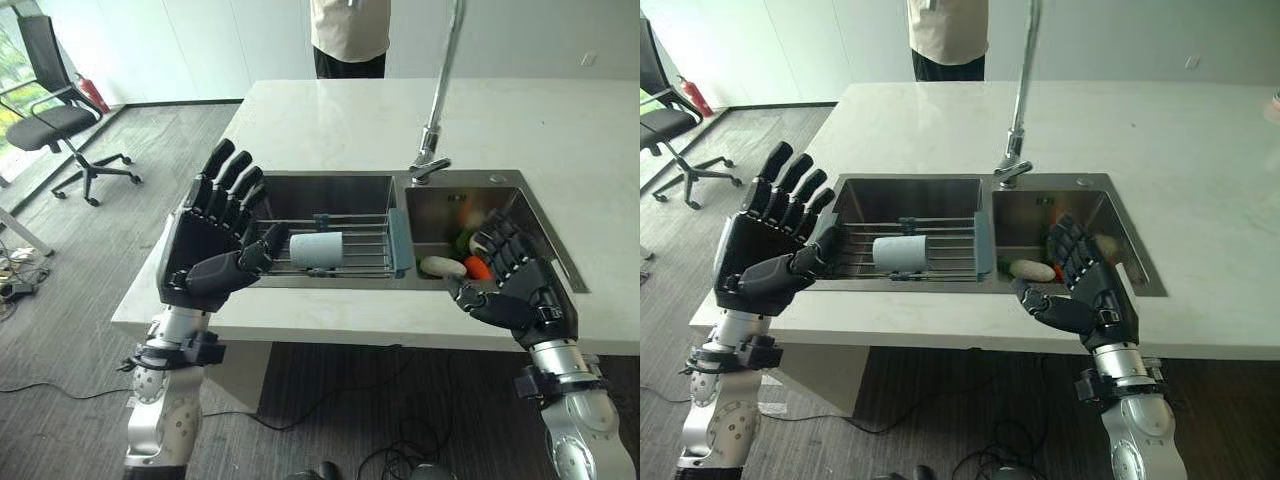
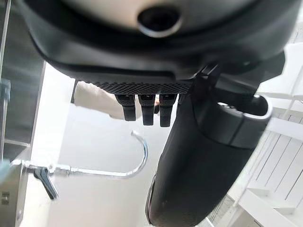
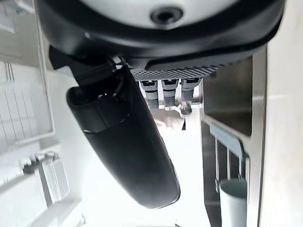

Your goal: Place the dishes in the dishwasher.

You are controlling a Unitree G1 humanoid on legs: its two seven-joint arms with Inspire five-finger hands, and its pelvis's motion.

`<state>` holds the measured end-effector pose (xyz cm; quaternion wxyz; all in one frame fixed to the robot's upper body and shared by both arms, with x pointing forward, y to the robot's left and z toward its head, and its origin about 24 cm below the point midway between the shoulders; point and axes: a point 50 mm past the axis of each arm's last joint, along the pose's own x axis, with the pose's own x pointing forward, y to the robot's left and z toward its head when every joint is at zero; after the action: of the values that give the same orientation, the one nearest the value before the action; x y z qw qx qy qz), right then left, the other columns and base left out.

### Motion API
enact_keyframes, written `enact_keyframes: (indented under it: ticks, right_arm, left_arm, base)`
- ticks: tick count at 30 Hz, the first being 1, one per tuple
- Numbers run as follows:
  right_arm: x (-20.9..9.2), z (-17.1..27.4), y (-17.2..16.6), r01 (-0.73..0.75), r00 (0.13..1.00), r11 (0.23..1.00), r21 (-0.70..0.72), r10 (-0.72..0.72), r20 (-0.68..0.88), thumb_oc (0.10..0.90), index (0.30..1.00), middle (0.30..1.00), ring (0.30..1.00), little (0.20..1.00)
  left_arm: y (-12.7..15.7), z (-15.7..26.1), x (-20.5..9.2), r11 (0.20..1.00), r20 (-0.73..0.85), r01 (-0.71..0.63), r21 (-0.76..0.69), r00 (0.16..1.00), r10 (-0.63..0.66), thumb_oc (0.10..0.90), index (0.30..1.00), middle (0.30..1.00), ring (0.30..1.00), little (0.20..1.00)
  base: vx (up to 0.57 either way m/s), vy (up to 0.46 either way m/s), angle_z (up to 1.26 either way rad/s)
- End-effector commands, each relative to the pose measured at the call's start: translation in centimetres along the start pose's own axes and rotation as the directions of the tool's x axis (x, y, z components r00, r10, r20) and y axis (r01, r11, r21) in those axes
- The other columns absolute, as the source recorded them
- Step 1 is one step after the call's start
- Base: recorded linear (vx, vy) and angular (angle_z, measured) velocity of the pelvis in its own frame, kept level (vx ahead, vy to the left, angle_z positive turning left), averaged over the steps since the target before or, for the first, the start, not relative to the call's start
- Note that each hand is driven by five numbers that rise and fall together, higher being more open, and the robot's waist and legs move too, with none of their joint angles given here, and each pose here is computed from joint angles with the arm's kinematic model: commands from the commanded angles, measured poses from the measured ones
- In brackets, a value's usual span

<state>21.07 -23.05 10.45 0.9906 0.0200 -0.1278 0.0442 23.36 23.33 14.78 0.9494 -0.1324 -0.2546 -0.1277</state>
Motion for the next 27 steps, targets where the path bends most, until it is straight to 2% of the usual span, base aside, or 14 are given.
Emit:
enact_keyframes:
  ticks: [1,6,8,10,13,16,20,24,27]
  right_arm:
    - [2.5,4.4,0.5,-0.055,0.963,0.997,-0.048,0.065,0.261,0.800,0.900,0.900,0.900,0.900]
    - [3.2,5.0,0.6,-0.085,0.964,0.994,-0.066,0.099,0.246,0.800,0.900,0.900,0.900,0.900]
    - [3.8,5.3,0.8,-0.104,0.964,0.990,-0.096,0.124,0.234,0.800,0.900,0.900,0.900,0.900]
    - [4.0,5.5,0.8,-0.119,0.964,0.987,-0.107,0.140,0.224,0.800,0.900,0.900,0.900,0.900]
    - [4.1,5.3,0.7,-0.128,0.968,0.985,-0.115,0.149,0.202,0.800,0.900,0.900,0.900,0.900]
    - [4.4,5.7,0.4,-0.152,0.967,0.978,-0.145,0.178,0.184,0.800,0.900,0.900,0.900,0.900]
    - [4.5,5.8,0.3,-0.162,0.968,0.973,-0.161,0.189,0.164,0.800,0.900,0.900,0.900,0.900]
    - [4.9,6.1,0.3,-0.176,0.965,0.968,-0.180,0.206,0.164,0.800,0.900,0.900,0.900,0.900]
    - [5.1,6.2,0.2,-0.181,0.965,0.966,-0.185,0.210,0.155,0.800,0.900,0.900,0.900,0.900]
  left_arm:
    - [-2.0,4.4,2.7,0.978,0.212,0.166,0.125,0.959,-0.190,0.800,0.900,0.900,0.900,0.900]
    - [-1.7,5.3,3.2,0.924,0.164,0.108,0.368,0.970,-0.179,0.800,0.900,0.900,0.900,0.900]
    - [-0.9,5.9,3.9,0.847,0.111,0.097,0.522,0.977,-0.180,0.800,0.900,0.900,0.900,0.900]
    - [-0.7,6.0,4.3,0.800,0.073,0.105,0.590,0.980,-0.183,0.800,0.900,0.900,0.900,0.900]
    - [-0.3,6.2,5.0,0.757,-0.001,0.154,0.635,0.980,-0.199,0.800,0.900,0.900,0.900,0.900]
    - [1.1,7.2,6.6,0.635,-0.160,0.250,0.731,0.967,-0.197,0.800,0.900,0.900,0.900,0.900]
    - [1.9,8.0,7.9,0.565,-0.277,0.326,0.757,0.945,-0.174,0.800,0.900,0.900,0.900,0.900]
    - [3.2,8.6,9.4,0.516,-0.336,0.336,0.787,0.937,-0.098,0.800,0.900,0.900,0.900,0.900]
    - [4.6,9.5,10.4,0.510,-0.384,0.353,0.784,0.922,-0.046,0.800,0.900,0.900,0.900,0.900]
  base:
    - [0.04,-0.090,-0.12]
    - [0.07,-0.162,-0.03]
    - [0.09,-0.199,-0.03]
    - [0.05,-0.121,0.01]
    - [0.04,-0.104,-0.05]
    - [0.05,-0.081,-0.05]
    - [0.01,-0.002,-0.03]
    - [0.00,0.001,-0.02]
    - [0.02,0.043,-0.01]
